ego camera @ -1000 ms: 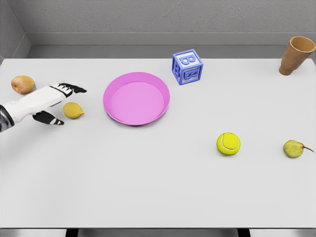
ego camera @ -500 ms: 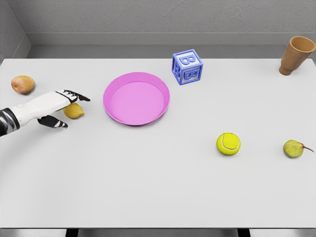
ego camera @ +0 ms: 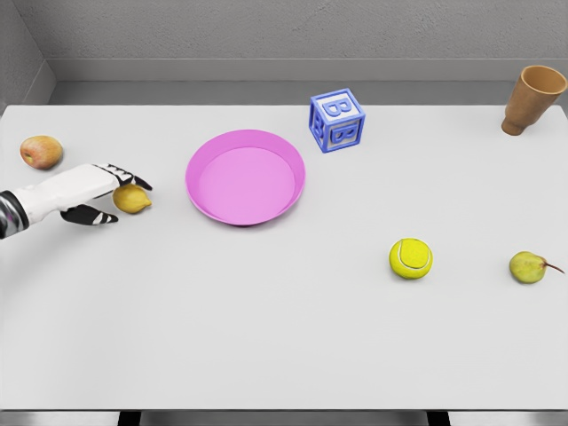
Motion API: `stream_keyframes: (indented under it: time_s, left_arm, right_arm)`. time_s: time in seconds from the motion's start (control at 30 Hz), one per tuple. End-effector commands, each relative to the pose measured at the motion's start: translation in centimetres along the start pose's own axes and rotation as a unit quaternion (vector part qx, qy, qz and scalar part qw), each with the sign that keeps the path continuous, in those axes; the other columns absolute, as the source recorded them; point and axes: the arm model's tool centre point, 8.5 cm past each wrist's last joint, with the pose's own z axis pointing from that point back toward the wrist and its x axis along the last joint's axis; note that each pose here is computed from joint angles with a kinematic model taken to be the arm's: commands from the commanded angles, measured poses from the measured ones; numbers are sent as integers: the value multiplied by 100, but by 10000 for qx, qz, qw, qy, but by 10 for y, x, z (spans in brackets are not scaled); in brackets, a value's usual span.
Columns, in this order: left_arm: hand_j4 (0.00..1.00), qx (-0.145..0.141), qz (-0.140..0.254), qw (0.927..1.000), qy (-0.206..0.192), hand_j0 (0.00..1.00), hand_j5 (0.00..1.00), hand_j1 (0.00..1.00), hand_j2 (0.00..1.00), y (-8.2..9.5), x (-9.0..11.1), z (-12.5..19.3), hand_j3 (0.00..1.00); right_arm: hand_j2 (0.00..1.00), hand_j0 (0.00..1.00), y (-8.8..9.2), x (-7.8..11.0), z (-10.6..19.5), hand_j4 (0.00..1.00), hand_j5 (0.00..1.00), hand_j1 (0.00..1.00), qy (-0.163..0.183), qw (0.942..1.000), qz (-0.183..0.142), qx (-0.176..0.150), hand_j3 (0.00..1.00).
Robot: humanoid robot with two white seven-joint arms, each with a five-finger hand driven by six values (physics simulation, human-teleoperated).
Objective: Put the lemon on the plate with left arm
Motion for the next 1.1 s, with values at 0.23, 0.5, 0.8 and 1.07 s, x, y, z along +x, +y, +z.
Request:
stream_keyframes:
  time_s: [0.23, 0.5, 0.8, 1.07]
  left_arm:
    - [74, -46, 36, 10000, -64, 74, 74, 74, 74, -3, 4, -5, 74]
    - [53, -65, 21, 10000, -54, 53, 53, 53, 53, -3, 3, -4, 53]
    - [46, -59, 41, 10000, -64, 46, 46, 46, 46, -4, 4, -5, 46]
    - [46, 163, 131, 9997, -117, 46, 46, 46, 46, 7, 5, -3, 46]
  right_arm:
    - [100, 100, 0, 0, 0, 100, 100, 100, 1, 10000, -8, 0, 100]
    - [100, 100, 0, 0, 0, 100, 100, 100, 1, 10000, -8, 0, 100]
    - [100, 100, 0, 0, 0, 100, 100, 100, 1, 10000, -1, 1, 100]
    - [100, 100, 0, 0, 0, 100, 100, 100, 1, 10000, -1, 1, 100]
